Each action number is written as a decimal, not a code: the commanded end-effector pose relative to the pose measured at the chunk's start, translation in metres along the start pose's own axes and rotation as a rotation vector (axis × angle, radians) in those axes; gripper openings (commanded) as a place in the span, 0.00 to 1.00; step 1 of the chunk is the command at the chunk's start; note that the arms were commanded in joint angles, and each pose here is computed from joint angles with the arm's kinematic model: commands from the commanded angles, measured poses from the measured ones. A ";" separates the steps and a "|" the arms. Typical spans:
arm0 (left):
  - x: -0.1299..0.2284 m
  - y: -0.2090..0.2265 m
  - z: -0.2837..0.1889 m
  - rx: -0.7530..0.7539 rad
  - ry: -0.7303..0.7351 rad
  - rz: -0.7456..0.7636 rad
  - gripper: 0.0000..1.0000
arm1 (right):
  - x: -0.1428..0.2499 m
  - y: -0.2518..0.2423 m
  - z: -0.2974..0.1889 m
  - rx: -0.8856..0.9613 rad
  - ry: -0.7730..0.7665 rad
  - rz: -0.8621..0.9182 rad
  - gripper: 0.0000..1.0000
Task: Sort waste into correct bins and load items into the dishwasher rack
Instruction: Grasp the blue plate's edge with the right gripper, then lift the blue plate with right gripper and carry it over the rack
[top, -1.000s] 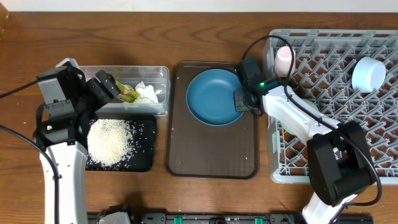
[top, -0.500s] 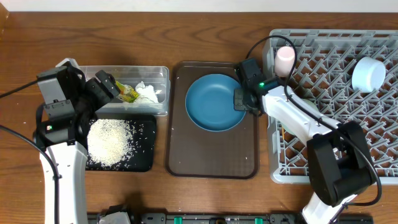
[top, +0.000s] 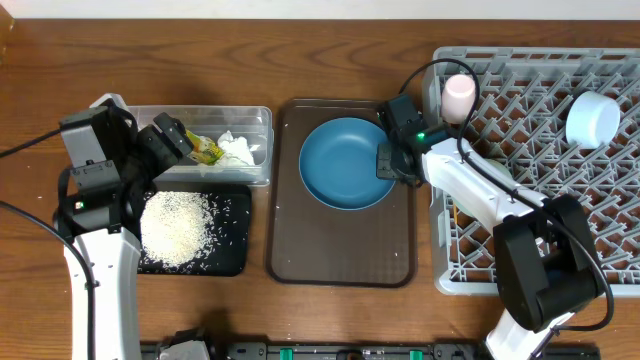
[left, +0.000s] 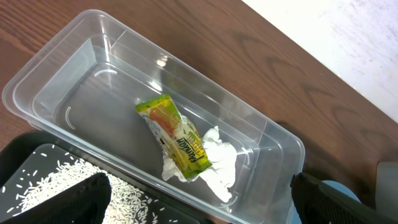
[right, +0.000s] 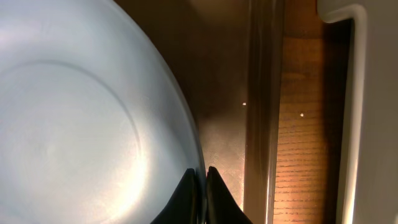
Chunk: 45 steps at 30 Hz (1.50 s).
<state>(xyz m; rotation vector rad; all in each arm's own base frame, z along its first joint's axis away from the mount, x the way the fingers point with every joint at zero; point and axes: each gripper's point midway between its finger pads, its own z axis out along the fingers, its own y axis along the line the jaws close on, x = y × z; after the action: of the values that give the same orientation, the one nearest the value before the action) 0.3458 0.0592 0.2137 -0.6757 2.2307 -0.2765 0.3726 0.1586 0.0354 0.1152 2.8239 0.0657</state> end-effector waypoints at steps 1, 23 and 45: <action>0.001 0.004 0.001 -0.014 0.002 0.004 0.95 | 0.001 0.000 0.000 0.011 0.003 0.009 0.02; 0.001 0.004 0.001 -0.014 0.002 0.005 0.95 | 0.008 -0.001 0.000 0.011 0.031 0.006 0.01; 0.001 0.004 0.001 -0.014 0.002 0.005 0.95 | -0.066 -0.196 -0.295 0.507 -0.571 0.121 0.01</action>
<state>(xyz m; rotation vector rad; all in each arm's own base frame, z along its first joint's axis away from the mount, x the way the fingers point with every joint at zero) 0.3459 0.0592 0.2137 -0.6755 2.2303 -0.2765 0.3487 0.0009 0.2987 0.2783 2.2836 -0.3115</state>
